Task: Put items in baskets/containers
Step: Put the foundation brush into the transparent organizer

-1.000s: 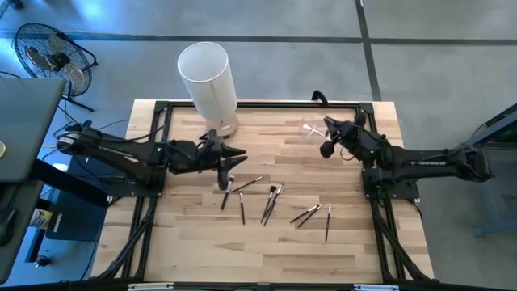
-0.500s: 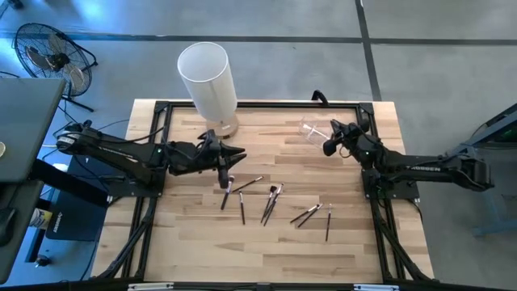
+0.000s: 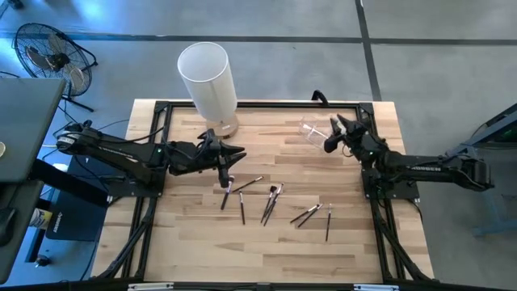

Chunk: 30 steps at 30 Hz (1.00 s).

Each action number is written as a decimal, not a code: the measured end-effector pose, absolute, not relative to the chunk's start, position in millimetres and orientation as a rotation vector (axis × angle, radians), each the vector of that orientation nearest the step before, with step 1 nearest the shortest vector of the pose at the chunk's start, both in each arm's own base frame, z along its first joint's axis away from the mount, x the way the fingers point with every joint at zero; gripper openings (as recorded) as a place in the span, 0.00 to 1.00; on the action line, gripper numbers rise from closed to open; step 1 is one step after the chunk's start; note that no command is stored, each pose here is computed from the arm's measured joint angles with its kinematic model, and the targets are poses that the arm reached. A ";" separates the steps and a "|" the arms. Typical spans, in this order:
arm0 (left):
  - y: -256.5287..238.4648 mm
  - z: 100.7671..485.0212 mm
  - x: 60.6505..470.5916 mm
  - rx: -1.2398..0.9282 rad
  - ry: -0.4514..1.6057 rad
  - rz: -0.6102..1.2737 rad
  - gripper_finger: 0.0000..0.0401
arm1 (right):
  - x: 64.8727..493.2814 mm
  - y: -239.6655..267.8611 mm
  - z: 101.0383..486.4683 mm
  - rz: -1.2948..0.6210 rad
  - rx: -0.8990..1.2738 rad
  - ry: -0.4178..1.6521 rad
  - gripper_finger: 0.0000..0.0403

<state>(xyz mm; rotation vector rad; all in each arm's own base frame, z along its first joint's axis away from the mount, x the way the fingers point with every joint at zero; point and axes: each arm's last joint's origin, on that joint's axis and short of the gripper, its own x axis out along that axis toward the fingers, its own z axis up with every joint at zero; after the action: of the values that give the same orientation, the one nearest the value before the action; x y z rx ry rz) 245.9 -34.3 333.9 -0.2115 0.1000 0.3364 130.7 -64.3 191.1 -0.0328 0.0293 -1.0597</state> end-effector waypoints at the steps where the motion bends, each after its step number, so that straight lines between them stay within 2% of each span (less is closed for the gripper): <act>1: -34.3 333.9 245.9 -0.211 0.100 0.336 0.19 | 132.3 -64.2 201.1 -1.065 -0.058 0.015 0.33; 5: -34.3 333.9 245.8 -0.211 0.100 0.337 0.19 | 141.7 -61.4 245.3 -1.004 -0.113 -0.055 0.33; 8: -33.5 334.1 245.6 -0.209 0.095 0.364 0.19 | 149.6 -54.9 280.3 -0.823 -0.119 -0.071 0.33; 11: -32.0 333.7 244.9 -0.201 0.092 0.419 0.19 | 156.5 -47.9 307.0 -0.624 -0.040 -0.020 0.33; 14: -31.0 333.6 244.6 -0.197 0.090 0.452 0.19 | 164.3 -41.9 321.8 -0.491 0.059 0.125 0.31; 20: -31.1 332.7 244.5 -0.197 0.098 0.449 0.19 | 189.9 -30.3 317.6 -0.369 0.195 0.472 0.22; 27: -31.2 328.9 243.9 -0.177 0.140 0.443 0.19 | 222.2 -7.2 301.5 -0.374 0.295 0.744 0.03; 30: -30.9 329.3 239.2 -0.164 0.163 0.432 0.19 | 232.9 7.9 297.8 -0.406 0.329 0.823 0.02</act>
<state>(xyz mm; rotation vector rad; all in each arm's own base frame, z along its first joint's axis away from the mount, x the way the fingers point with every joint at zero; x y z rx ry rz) 239.2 -30.9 329.3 -0.1639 0.1631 0.4322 232.9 7.9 297.8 0.3287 0.8235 -0.4061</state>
